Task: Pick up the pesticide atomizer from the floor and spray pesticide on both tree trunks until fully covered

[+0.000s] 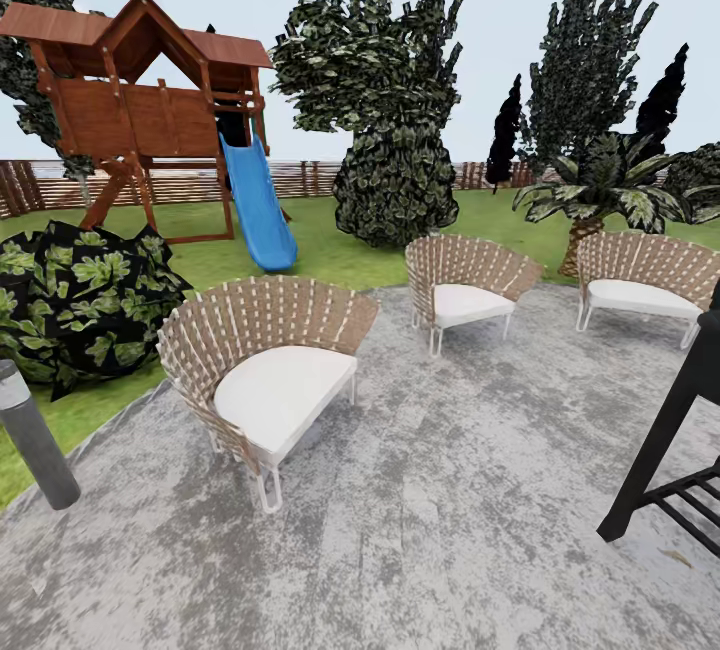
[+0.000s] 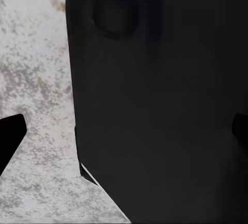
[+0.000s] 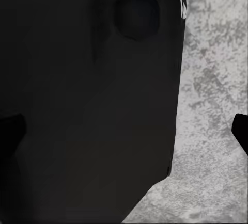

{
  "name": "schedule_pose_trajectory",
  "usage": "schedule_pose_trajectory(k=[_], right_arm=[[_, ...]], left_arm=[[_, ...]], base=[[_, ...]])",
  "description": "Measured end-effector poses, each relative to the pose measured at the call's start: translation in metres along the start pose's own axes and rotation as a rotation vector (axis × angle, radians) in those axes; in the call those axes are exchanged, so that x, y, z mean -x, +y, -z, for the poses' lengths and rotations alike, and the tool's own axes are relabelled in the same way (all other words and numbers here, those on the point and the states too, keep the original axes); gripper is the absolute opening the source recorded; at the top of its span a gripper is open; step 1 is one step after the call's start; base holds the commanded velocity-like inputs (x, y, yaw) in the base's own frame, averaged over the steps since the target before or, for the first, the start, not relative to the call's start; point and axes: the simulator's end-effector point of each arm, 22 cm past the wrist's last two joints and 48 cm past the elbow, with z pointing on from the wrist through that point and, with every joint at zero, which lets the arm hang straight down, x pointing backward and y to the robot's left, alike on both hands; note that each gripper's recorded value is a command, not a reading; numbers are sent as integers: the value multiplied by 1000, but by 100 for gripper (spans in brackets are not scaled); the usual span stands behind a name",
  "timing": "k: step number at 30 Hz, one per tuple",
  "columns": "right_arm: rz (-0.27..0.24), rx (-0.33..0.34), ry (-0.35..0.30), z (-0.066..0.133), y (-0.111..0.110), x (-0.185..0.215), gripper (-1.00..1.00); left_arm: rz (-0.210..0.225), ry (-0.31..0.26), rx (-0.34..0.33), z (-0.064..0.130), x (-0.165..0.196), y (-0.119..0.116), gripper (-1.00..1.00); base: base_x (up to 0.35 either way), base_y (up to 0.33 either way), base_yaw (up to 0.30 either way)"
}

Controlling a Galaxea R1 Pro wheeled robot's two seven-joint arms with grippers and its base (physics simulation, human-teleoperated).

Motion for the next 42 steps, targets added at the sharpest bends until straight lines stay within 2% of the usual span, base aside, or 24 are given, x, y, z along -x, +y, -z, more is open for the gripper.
schedule_pose_trajectory(k=[5, 10, 18, 25, 30, 31, 32, 33, 34, 35, 36, 40, 42], right_arm=[[0, 27, -69, 1, 22, 37, 100], [1, 19, -116, 3, 15, 57, 100], [0, -28, -208, 7, -20, 89, 100], [-2, -65, -299, 16, -49, 125, 100], [-2, -64, -372, 24, -49, 157, 100], [5, -65, -586, 48, -49, 210, 100], [9, -65, -740, 82, -48, 273, 100], [17, -64, -915, 133, -46, 338, 100], [17, -65, -908, 130, -47, 335, 100], [20, -67, -905, 129, -48, 335, 100], [23, -69, -905, 130, -50, 335, 100], [28, -72, -904, 130, -54, 335, 100], [27, -72, -906, 130, -54, 336, 100]], left_arm=[[9, -6, 1, 0, 2, 1, 100], [3, -19, 7, 0, 9, 6, 100], [2, -137, 52, 4, 63, 34, 100], [5, -256, 35, 12, 121, 21, 100], [2, -341, 13, 21, 163, 4, 100], [3, -494, 13, 45, 228, 4, 100], [4, -678, 12, 92, 332, 4, 100], [4, -748, 12, 117, 378, 5, 100], [4, -734, 12, 111, 369, 6, 100], [5, -699, 13, 98, 344, 8, 100], [4, -701, 12, 98, 344, 8, 100], [-5, -771, 17, 106, 349, 12, 100], [-6, -781, 21, 106, 348, 15, 100]], base=[[0, 0, 0], [0, 0, 0], [0, 0, 0], [0, 0, 0], [0, 0, 0], [0, 0, 0], [0, 0, 0], [0, 0, 0], [0, 0, 0], [0, 0, 0], [0, 0, 0], [0, 0, 0], [-42, 0, 0]])
